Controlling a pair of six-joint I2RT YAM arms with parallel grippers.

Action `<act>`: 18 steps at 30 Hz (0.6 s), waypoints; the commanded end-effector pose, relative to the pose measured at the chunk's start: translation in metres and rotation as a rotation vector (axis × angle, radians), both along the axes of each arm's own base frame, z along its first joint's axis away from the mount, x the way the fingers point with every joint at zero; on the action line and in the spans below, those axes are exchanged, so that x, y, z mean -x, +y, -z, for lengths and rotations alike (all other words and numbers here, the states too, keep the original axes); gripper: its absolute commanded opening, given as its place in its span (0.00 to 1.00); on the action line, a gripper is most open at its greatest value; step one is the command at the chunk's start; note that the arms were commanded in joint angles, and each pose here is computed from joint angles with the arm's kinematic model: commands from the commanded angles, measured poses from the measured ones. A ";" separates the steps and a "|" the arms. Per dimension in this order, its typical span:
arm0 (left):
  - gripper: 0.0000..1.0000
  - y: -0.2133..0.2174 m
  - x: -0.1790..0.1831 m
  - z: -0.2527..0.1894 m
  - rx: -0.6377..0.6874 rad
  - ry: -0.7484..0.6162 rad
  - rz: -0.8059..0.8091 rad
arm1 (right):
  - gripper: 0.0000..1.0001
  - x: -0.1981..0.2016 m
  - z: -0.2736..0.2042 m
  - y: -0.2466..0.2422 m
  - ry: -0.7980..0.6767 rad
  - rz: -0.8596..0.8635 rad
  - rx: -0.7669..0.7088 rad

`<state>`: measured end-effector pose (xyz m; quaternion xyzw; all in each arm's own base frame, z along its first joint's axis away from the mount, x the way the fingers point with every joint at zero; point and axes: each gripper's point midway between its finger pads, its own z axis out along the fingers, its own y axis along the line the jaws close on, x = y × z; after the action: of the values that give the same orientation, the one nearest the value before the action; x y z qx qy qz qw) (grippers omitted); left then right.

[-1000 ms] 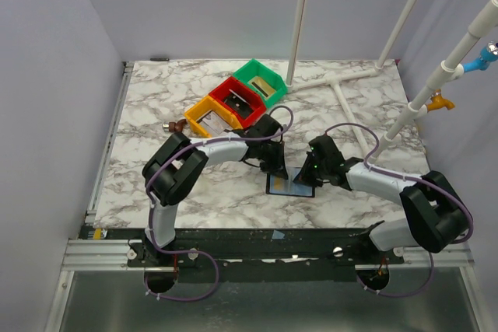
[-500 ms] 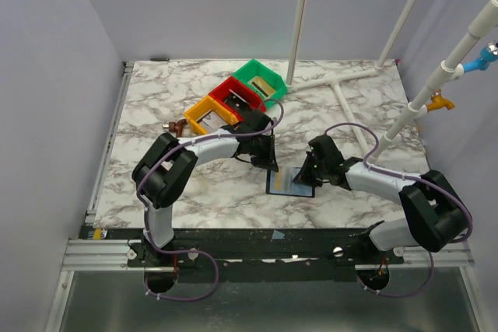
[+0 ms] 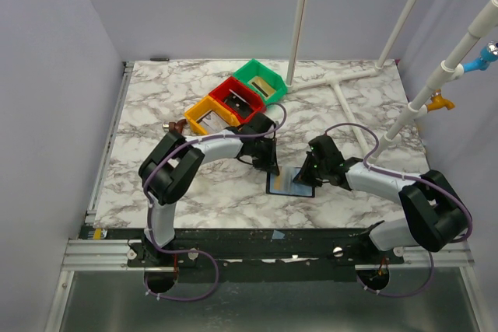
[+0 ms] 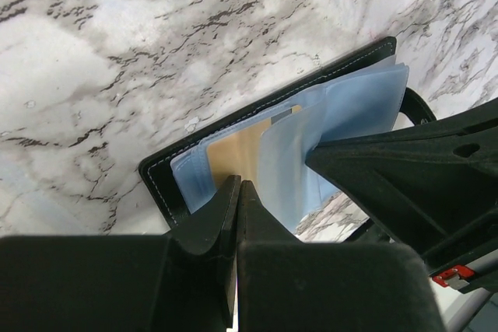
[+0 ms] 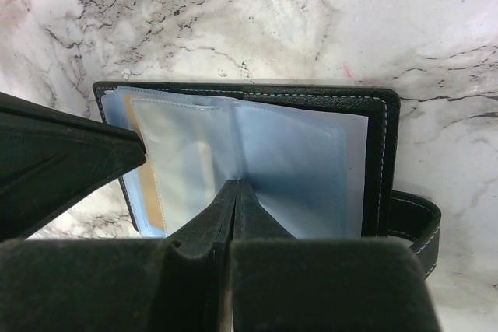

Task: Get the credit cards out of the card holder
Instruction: Remove the credit card from the card holder.

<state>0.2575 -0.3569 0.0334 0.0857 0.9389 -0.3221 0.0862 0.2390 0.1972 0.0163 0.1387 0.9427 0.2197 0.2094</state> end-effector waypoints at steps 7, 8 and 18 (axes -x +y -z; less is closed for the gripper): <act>0.00 -0.013 0.000 0.007 -0.004 0.008 0.050 | 0.01 0.017 0.029 -0.019 0.067 0.015 0.096; 0.00 -0.014 0.001 0.005 0.003 0.009 0.055 | 0.01 0.017 0.029 -0.019 0.065 0.015 0.096; 0.00 -0.026 0.011 -0.014 0.069 0.009 0.093 | 0.10 0.007 0.004 -0.008 0.007 0.000 0.043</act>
<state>0.2553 -0.3735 0.0367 0.1060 0.9322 -0.3373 0.0775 0.2393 0.1976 0.0174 0.1379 0.9418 0.2219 0.2114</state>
